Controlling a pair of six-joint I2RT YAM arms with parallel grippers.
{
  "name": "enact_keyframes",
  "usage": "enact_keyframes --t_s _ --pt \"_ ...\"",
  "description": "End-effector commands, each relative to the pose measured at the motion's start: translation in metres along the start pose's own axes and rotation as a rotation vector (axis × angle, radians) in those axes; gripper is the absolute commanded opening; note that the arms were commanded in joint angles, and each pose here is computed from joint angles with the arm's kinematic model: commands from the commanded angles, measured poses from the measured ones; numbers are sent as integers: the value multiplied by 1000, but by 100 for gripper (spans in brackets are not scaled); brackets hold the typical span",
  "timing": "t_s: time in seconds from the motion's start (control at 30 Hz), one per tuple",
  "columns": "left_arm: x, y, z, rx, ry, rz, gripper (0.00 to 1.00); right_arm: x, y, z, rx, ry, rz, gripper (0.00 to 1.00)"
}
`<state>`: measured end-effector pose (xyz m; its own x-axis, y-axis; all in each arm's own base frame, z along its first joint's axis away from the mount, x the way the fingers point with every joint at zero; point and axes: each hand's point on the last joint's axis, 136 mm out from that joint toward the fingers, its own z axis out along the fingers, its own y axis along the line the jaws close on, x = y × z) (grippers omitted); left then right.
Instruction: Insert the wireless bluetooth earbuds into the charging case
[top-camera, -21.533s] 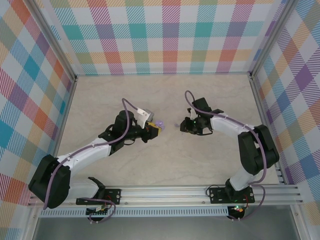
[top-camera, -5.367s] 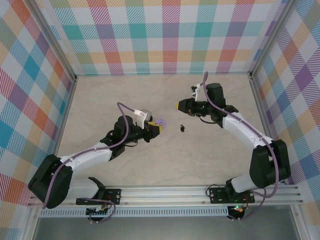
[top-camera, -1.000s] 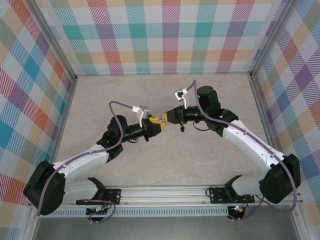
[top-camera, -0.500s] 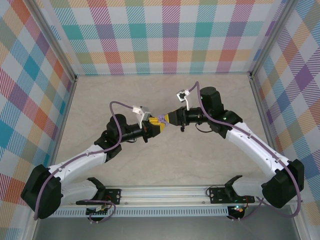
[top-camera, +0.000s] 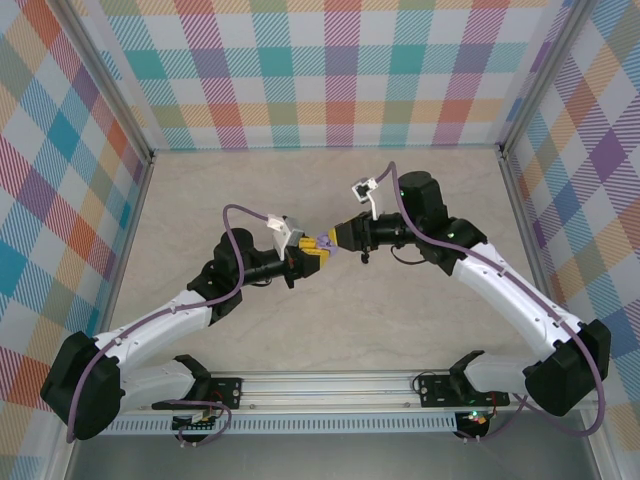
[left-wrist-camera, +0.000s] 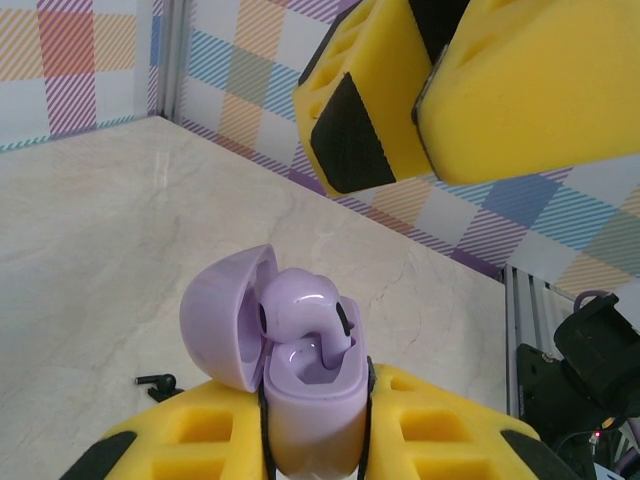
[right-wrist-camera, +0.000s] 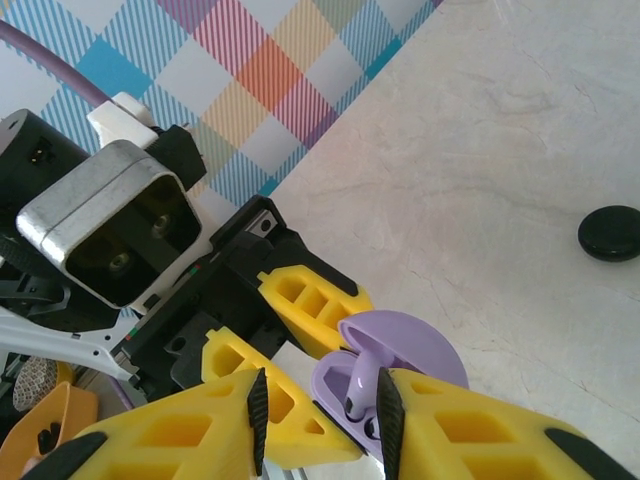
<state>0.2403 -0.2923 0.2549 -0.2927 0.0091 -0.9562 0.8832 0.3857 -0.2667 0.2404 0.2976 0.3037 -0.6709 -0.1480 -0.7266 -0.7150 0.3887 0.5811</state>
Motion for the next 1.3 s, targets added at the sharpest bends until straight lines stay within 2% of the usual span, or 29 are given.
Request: enact_keyframes --t_s 0.0,0.53,0.87,1.1,1.27 --pt "-24 -18 -2 57 -52 61 22 -4 10 1 -10 16 -43 36" --pt "-27 -24 -5 84 -60 75 22 5 7 19 -5 97 -33 34" --pt "-27 -23 -4 82 -57 73 22 6 12 21 -17 112 -48 37" --pt "-26 -22 -4 72 -53 69 22 -3 1 13 87 49 -60 38" --pt "-25 -21 -6 66 -48 67 22 -13 -15 -3 219 -54 -69 38"
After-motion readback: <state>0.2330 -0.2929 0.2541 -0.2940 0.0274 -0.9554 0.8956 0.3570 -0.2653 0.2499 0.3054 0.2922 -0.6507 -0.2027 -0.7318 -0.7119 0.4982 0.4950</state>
